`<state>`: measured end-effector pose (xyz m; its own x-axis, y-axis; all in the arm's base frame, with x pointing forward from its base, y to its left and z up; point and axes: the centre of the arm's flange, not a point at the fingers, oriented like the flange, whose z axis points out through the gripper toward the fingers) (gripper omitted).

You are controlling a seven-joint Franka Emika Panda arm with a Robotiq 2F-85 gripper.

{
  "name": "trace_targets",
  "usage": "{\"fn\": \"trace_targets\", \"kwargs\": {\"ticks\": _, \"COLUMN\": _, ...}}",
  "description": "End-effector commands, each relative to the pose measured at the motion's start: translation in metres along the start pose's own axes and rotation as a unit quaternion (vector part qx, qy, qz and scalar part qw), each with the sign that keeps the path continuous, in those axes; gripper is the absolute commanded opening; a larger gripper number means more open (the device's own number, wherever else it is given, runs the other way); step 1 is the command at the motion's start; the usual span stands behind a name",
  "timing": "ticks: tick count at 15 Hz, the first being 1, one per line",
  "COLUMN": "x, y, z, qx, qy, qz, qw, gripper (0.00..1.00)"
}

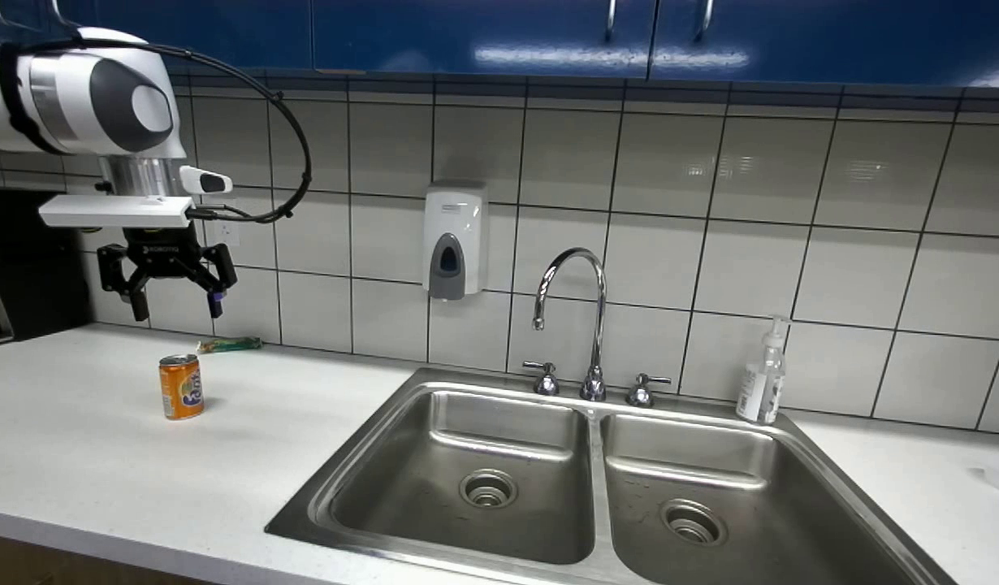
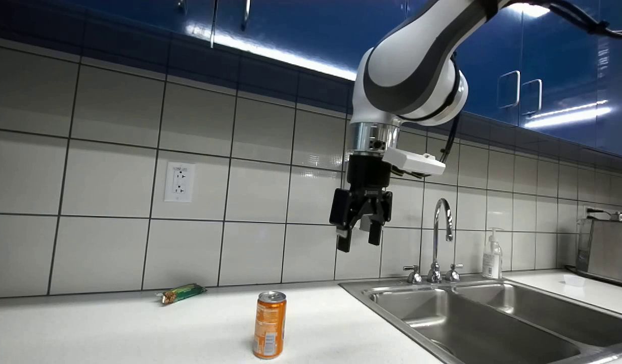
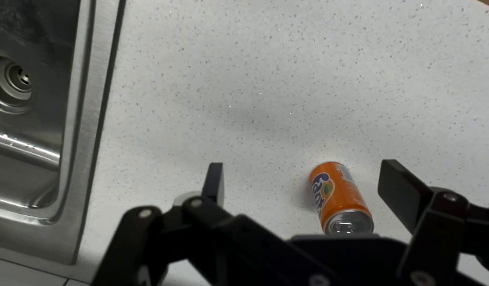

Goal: Put the orange can in the sink on the left.

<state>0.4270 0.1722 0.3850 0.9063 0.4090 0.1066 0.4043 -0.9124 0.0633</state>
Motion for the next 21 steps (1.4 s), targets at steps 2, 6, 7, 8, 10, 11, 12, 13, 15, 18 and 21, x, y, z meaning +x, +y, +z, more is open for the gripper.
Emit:
{"fn": "trace_targets", "kwargs": {"ticks": 2, "x": 0.027, "y": -0.022, "z": 0.010, "qx": 0.001, "qy": -0.003, "qz": -0.008, "qw": 1.0000, "gripper": 1.00}}
{"fn": "trace_targets", "kwargs": {"ticks": 6, "x": 0.042, "y": -0.036, "z": 0.026, "qx": 0.009, "qy": -0.019, "qz": -0.026, "qw": 0.9995, "gripper": 1.00}}
{"fn": "trace_targets", "kwargs": {"ticks": 7, "x": 0.046, "y": -0.039, "z": 0.030, "qx": 0.009, "qy": -0.023, "qz": -0.029, "qw": 0.9993, "gripper": 1.00}}
{"fn": "trace_targets", "kwargs": {"ticks": 8, "x": 0.052, "y": -0.041, "z": 0.035, "qx": 0.010, "qy": -0.028, "qz": -0.032, "qw": 0.9991, "gripper": 1.00}}
{"fn": "trace_targets", "kwargs": {"ticks": 10, "x": 0.062, "y": -0.043, "z": 0.043, "qx": 0.011, "qy": -0.033, "qz": -0.038, "qw": 0.9987, "gripper": 1.00}}
{"fn": "trace_targets", "kwargs": {"ticks": 11, "x": 0.066, "y": -0.043, "z": 0.047, "qx": 0.013, "qy": -0.033, "qz": -0.041, "qw": 0.9985, "gripper": 1.00}}
{"fn": "trace_targets", "kwargs": {"ticks": 12, "x": 0.073, "y": -0.045, "z": 0.052, "qx": 0.012, "qy": -0.032, "qz": -0.040, "qw": 0.9986, "gripper": 1.00}}
{"fn": "trace_targets", "kwargs": {"ticks": 13, "x": 0.077, "y": -0.046, "z": 0.056, "qx": 0.014, "qy": -0.035, "qz": -0.043, "qw": 0.9983, "gripper": 1.00}}
{"fn": "trace_targets", "kwargs": {"ticks": 15, "x": 0.087, "y": -0.050, "z": 0.065, "qx": 0.019, "qy": -0.039, "qz": -0.049, "qw": 0.9978, "gripper": 1.00}}
{"fn": "trace_targets", "kwargs": {"ticks": 18, "x": 0.099, "y": -0.058, "z": 0.078, "qx": 0.021, "qy": -0.046, "qz": -0.060, "qw": 0.9969, "gripper": 1.00}}
{"fn": "trace_targets", "kwargs": {"ticks": 21, "x": 0.110, "y": -0.066, "z": 0.089, "qx": 0.023, "qy": -0.054, "qz": -0.074, "qw": 0.9956, "gripper": 1.00}}
